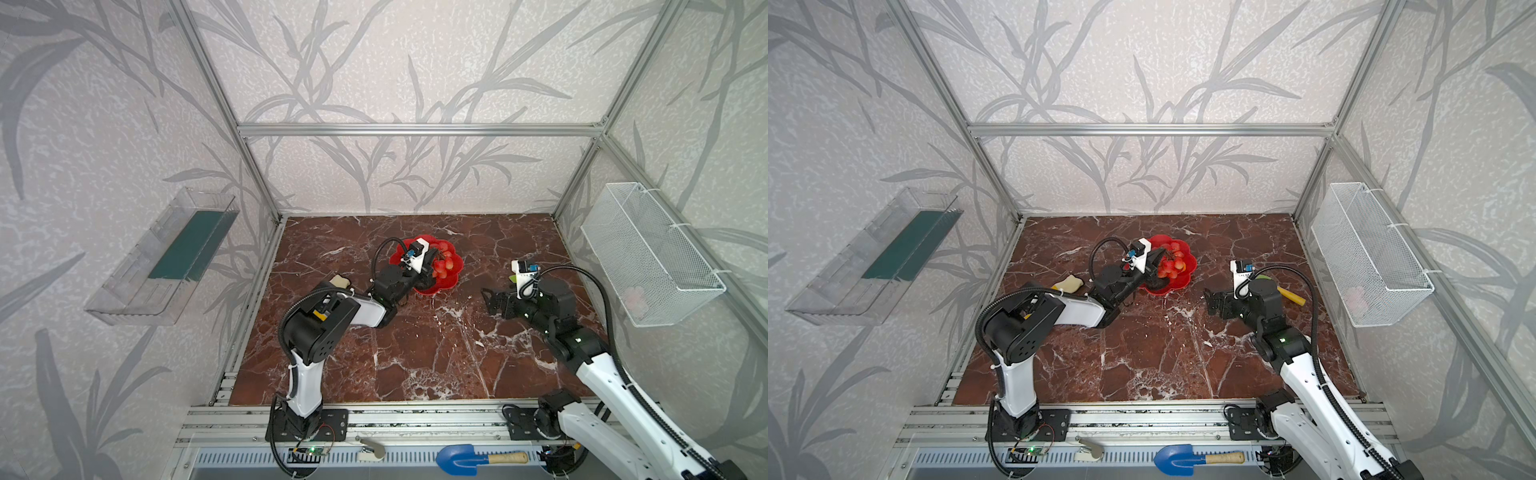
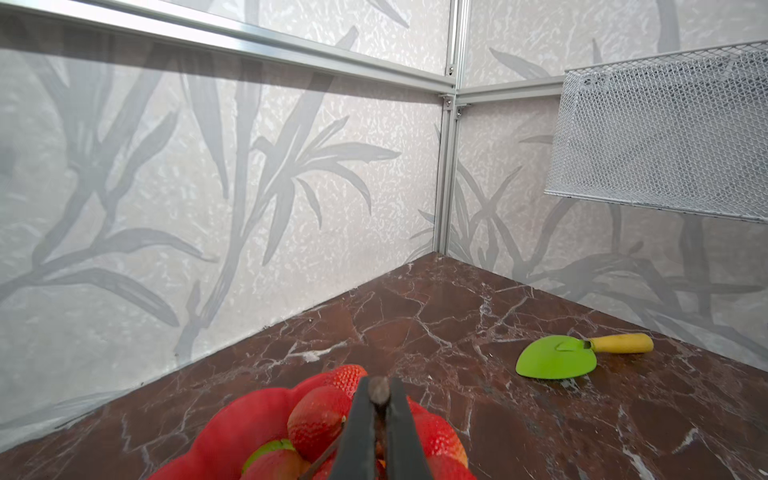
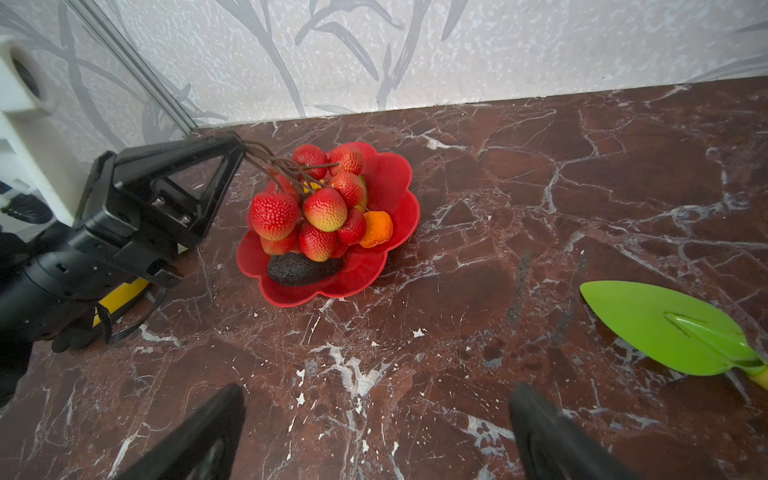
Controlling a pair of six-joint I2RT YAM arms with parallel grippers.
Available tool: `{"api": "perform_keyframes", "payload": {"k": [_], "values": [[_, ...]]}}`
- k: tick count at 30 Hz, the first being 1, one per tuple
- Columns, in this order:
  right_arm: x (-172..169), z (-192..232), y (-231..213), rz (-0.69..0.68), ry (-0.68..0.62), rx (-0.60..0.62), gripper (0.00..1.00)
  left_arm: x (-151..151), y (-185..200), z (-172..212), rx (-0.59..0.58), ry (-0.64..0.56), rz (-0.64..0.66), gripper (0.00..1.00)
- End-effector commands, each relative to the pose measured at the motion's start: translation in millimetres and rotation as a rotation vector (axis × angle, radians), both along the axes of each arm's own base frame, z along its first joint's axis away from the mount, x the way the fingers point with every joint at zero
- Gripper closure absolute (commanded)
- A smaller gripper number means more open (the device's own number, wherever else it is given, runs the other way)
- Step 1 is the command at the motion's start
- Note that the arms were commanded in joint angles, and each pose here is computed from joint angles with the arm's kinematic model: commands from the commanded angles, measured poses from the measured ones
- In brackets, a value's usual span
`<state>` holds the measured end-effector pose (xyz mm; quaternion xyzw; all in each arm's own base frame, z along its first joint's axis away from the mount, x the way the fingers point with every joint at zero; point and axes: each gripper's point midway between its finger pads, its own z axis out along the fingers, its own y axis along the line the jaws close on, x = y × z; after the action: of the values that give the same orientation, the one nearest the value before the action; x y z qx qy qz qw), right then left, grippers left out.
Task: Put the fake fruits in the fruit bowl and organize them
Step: 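Lift the strawberry bunch and lay it on top of the bowl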
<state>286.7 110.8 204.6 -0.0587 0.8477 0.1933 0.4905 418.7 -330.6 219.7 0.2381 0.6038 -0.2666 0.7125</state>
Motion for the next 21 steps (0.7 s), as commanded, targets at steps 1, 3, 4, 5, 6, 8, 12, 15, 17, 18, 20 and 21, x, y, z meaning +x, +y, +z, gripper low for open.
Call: {"api": "perform_keyframes", "payload": {"k": [1, 3, 4, 5, 6, 8, 12, 15, 17, 18, 20, 21], "values": [[1, -2, -1, 0.009, 0.004, -0.004, 0.01, -3, 7, 71, -0.047, -0.174, 0.020, 1.00], [2, -2, -1, 0.008, 0.007, 0.001, 0.01, -3, 7, 81, -0.030, -0.204, 0.026, 1.00], [3, -2, -1, 0.007, 0.007, 0.005, 0.01, -3, 8, 85, -0.013, -0.220, 0.036, 1.00], [4, -2, 0, 0.009, 0.008, 0.008, 0.01, 0, 10, 86, 0.009, -0.232, 0.051, 1.00], [4, -2, 1, 0.013, 0.009, 0.011, 0.01, 4, 12, 84, 0.031, -0.236, 0.065, 1.00], [4, -1, 0, 0.012, 0.008, 0.012, 0.01, 14, 18, 80, 0.059, -0.234, 0.088, 1.00], [4, 1, 0, 0.011, 0.008, 0.010, 0.01, 35, 24, 61, 0.116, -0.218, 0.125, 1.00], [3, 3, -1, 0.010, 0.007, 0.011, 0.01, 44, 22, 41, 0.187, -0.215, 0.147, 1.00], [2, 3, -2, 0.006, 0.004, 0.009, 0.01, 45, 22, 29, 0.203, -0.196, 0.146, 1.00], [1, 2, -3, 0.006, 0.005, 0.009, 0.01, 44, 21, 23, 0.213, -0.188, 0.141, 1.00], [1, 1, -3, 0.005, 0.006, 0.009, 0.01, 43, 22, 9, 0.229, -0.166, 0.136, 1.00], [1, 2, -3, 0.004, 0.005, 0.009, 0.01, 41, 22, 4, 0.234, -0.162, 0.134, 1.00]]}}
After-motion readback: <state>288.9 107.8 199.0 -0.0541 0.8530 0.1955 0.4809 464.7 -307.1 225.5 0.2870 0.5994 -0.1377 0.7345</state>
